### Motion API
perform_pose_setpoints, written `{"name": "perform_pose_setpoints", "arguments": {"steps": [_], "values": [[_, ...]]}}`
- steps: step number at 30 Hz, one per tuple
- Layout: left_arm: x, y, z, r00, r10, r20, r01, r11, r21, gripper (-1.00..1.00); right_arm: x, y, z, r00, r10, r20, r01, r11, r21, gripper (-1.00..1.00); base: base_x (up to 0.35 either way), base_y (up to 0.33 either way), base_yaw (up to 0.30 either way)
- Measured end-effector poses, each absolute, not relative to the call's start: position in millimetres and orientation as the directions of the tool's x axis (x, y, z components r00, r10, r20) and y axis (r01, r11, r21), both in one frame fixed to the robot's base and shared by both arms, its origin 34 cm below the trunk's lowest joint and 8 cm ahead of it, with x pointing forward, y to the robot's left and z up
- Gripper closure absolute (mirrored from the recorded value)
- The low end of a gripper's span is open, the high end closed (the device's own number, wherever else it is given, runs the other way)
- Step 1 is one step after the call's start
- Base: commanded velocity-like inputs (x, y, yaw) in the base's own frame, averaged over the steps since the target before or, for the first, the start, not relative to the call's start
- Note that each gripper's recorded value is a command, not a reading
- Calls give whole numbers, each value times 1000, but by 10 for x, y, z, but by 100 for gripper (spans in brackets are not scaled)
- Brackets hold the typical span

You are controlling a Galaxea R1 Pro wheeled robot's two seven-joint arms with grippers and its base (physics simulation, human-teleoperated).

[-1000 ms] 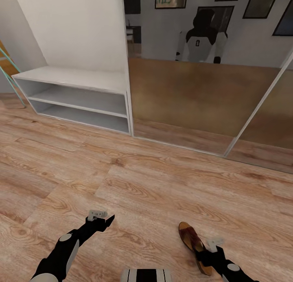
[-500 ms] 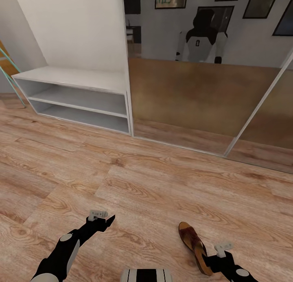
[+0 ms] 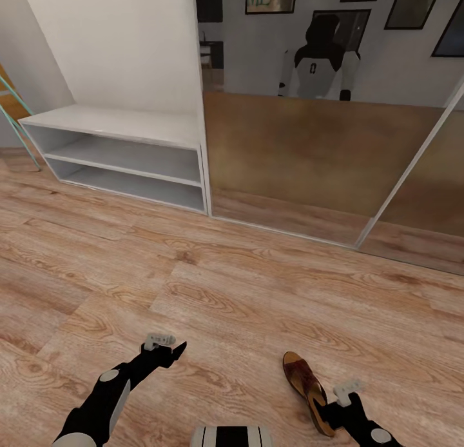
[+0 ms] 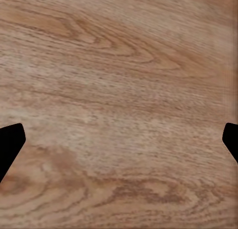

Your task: Pick up the two gym shoes and the two sandals from the corridor floor and place them onto the hallstand (shoe rack) in the corridor, making sure they are on the rack and not on the floor. Arrange them so the two gym shoes are next to each other and the two sandals are next to each other.

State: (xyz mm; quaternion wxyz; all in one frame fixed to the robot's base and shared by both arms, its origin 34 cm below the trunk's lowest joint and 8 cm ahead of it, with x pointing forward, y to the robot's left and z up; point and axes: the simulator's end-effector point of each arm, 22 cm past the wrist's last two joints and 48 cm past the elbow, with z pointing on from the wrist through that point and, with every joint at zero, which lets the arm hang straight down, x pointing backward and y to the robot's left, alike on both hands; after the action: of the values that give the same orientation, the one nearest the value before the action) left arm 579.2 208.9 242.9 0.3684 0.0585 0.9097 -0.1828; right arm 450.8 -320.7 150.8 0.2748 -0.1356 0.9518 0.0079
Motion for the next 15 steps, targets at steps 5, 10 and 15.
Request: {"name": "perform_pose_setpoints", "arguments": {"steps": [5,10,15], "values": [[5789,2044,2430,-722,-26,-691,246,924,-293,-100,4516,-3185,1529,-793,-264,-549,-274,960,-67,-100,0,0,0],[5786,2040,2429,-723,-27,-691,246,924,-293,-100,4531,-3190,1538,-791,-258,-555,-266,962,-68,-100,0,0,0],[5724,2037,2318,-737,-28,-675,240,923,-300,-100,4464,-3214,1461,-802,-255,-540,-263,963,-65,-100,0,0,0]]}}
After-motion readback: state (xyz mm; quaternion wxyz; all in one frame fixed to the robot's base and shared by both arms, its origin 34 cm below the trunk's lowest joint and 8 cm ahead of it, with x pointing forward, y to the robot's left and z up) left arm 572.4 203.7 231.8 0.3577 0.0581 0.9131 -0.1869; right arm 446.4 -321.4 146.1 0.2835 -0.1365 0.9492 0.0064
